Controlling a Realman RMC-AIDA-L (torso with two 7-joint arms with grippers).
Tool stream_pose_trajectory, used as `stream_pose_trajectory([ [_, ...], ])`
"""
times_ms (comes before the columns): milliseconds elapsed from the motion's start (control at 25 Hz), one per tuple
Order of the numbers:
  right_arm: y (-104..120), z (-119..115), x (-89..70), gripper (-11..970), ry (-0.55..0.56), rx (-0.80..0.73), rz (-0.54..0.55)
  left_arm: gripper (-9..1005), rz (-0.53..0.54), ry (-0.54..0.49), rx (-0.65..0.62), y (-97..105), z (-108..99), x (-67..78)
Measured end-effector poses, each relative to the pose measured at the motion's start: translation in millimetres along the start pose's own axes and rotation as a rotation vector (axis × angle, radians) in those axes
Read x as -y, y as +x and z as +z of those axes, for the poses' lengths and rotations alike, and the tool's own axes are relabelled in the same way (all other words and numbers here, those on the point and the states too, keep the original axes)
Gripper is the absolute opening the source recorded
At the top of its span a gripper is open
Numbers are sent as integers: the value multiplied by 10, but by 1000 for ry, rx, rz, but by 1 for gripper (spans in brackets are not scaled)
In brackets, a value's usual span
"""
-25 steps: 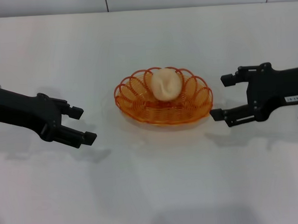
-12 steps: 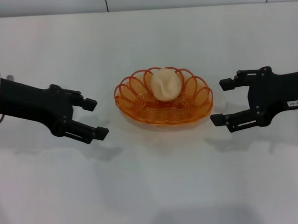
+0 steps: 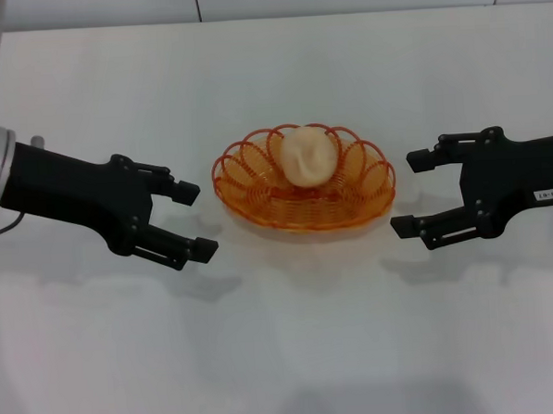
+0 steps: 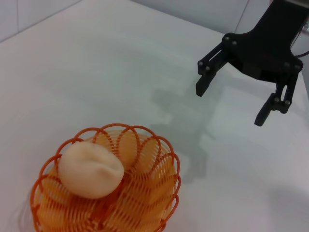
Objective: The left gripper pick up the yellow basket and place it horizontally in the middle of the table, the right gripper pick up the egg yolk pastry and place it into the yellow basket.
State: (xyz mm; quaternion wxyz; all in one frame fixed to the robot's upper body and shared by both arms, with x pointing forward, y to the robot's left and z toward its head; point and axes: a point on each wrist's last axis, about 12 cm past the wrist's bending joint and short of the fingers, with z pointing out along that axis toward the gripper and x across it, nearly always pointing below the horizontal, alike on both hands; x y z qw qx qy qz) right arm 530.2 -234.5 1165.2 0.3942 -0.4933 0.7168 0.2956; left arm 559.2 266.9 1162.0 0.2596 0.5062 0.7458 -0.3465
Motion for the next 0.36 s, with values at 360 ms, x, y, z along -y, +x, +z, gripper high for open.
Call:
stream_pose_trajectory([
  [360, 7, -4, -11, 872, -11, -6, 0, 880, 11, 6, 20, -19, -19, 6],
])
